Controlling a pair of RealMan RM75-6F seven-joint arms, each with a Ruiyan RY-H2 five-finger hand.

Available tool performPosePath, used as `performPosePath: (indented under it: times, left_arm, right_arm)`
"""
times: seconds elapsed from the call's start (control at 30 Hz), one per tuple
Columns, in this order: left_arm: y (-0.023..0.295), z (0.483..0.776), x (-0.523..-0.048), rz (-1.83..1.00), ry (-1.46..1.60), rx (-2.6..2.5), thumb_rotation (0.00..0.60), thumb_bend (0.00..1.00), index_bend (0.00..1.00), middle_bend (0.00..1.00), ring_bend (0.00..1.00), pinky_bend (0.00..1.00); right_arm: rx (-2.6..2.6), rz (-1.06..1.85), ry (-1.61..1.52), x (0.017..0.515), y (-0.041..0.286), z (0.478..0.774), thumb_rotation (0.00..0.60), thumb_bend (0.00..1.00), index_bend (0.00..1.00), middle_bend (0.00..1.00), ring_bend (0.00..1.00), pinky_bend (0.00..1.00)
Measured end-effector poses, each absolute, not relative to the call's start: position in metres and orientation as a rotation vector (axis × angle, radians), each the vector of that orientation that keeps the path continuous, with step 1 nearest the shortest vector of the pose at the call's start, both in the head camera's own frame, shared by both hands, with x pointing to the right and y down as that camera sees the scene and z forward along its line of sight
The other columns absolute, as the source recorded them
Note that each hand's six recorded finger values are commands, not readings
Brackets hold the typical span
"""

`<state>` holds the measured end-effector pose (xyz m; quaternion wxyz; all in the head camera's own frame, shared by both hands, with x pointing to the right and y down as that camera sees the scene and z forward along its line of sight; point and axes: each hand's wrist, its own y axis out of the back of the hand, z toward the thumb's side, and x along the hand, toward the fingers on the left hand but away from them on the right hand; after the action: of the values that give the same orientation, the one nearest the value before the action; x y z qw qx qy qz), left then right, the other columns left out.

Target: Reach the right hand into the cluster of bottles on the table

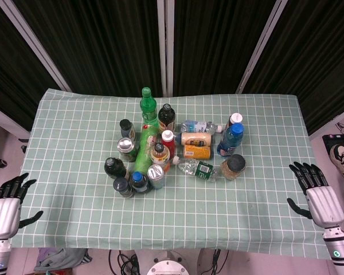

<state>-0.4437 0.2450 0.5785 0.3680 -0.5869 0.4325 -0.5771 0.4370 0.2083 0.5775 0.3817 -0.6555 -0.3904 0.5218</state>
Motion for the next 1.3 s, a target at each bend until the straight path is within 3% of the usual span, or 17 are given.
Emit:
performPosePath:
  times: [0.23, 0.43, 0.6, 0.77, 0.87, 1.07, 1.3]
  left_arm:
    - [0.247, 0.579, -0.440, -1.472, 1.115, -1.517, 0.600, 0.00, 0.22, 0.11, 0.11, 0.16]
    - [0.250, 0.577, -0.437, -1.456, 1.129, -1.524, 0.600, 0.00, 0.22, 0.11, 0.11, 0.16]
    - [0.253, 0.575, -0.437, -1.453, 1.141, -1.521, 0.600, 0.00, 0.22, 0.11, 0.11, 0.16]
    - [0.261, 0.578, -0.440, -1.485, 1.165, -1.524, 0.600, 0.00, 0.22, 0.11, 0.11, 0.16]
    - [0.266, 0.579, -0.445, -1.512, 1.181, -1.517, 0.600, 0.00, 0.22, 0.11, 0.11, 0.16]
    - [0.273, 0.580, -0.454, -1.556, 1.206, -1.508, 0.600, 0.00, 0.22, 0.11, 0.11, 0.16]
    - [0.277, 0.581, -0.460, -1.584, 1.222, -1.500, 0.600, 0.00, 0.22, 0.11, 0.11, 0.16]
  right_arm:
    - [-1.713, 1.273, -0.953, 0.423, 0.202, 0.576, 0.600, 0.19, 0.00, 0.06, 0.00, 0.01]
    - [-1.798, 1.125, -0.837, 0.378, 0.169, 0.573, 0.600, 0.19, 0.00, 0.06, 0.00, 0.04]
    - [-1.848, 1.031, -0.673, 0.322, 0.119, 0.578, 0.600, 0.17, 0.00, 0.07, 0.00, 0.04]
    - [-1.888, 0.954, -0.504, 0.242, 0.065, 0.584, 0.600, 0.04, 0.00, 0.06, 0.00, 0.04]
    - [-1.914, 0.922, -0.408, 0.190, 0.044, 0.588, 0.600, 0.02, 0.00, 0.06, 0.00, 0.04]
    - [-1.946, 0.907, -0.301, 0.116, 0.021, 0.604, 0.600, 0.02, 0.00, 0.06, 0.00, 0.04]
    - [-1.936, 0.959, -0.238, 0.083, 0.009, 0.627, 0.600, 0.02, 0.00, 0.09, 0.00, 0.04]
